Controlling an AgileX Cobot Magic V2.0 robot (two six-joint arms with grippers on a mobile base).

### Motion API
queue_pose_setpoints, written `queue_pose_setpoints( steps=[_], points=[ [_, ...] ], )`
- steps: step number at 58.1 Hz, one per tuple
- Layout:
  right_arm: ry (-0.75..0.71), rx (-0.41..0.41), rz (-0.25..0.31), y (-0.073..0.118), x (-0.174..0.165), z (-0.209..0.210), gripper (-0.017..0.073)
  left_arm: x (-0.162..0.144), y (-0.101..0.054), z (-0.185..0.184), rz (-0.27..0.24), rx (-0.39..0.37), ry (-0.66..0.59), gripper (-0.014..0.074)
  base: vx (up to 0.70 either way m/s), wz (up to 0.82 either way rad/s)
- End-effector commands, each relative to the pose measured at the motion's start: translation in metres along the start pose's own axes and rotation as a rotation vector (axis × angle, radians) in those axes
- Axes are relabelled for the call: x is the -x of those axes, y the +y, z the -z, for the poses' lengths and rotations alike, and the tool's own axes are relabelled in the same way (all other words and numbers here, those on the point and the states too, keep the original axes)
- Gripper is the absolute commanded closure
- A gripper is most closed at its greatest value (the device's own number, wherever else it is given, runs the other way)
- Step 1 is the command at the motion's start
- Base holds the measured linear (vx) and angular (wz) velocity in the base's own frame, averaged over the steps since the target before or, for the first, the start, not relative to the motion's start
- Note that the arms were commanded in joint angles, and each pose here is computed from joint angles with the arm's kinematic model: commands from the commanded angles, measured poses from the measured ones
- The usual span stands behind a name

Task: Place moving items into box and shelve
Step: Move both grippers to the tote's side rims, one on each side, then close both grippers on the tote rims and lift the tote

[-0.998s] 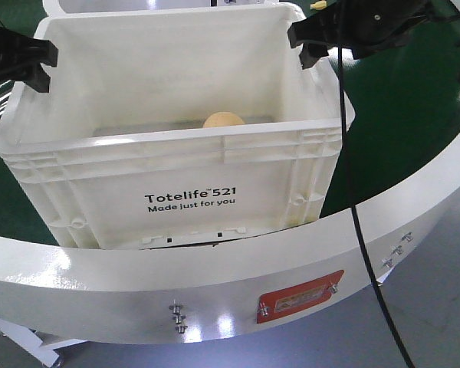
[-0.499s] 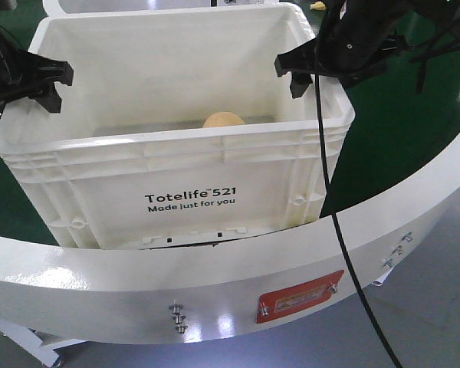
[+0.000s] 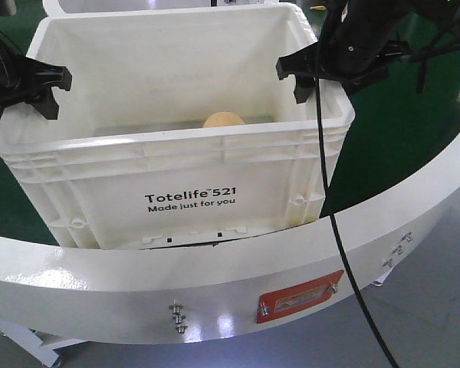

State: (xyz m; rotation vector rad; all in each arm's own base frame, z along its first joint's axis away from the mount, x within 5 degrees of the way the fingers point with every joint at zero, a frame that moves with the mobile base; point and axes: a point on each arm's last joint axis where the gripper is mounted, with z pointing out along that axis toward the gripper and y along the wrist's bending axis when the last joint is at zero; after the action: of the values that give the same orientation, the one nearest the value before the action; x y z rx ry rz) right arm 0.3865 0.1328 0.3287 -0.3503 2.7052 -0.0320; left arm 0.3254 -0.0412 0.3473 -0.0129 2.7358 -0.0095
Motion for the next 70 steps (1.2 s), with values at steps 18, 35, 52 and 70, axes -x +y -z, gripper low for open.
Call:
queue_pose_setpoints(
  steps=[18,35,52,70],
  points=[
    [-0.111,0.027,-0.018,-0.004,0.005,0.032,0.0375,0.007,-0.001,0.024,0.008,-0.019,-0.131,0.037,0.0,0.0],
    [-0.129,0.027,-0.016,-0.004,0.006,0.033,0.0454,0.008,-0.001,0.024,0.007,-0.02,-0.139,0.0456,0.0,0.0],
    [-0.266,0.034,0.006,-0.007,0.009,0.064,0.0453,0.013,-0.001,0.041,-0.003,-0.037,-0.27,0.0454,0.0,0.0],
    [-0.488,0.02,0.025,-0.013,0.006,0.116,0.0453,0.007,0.009,0.083,-0.031,0.03,-0.456,0.0454,0.0,0.0]
  ],
)
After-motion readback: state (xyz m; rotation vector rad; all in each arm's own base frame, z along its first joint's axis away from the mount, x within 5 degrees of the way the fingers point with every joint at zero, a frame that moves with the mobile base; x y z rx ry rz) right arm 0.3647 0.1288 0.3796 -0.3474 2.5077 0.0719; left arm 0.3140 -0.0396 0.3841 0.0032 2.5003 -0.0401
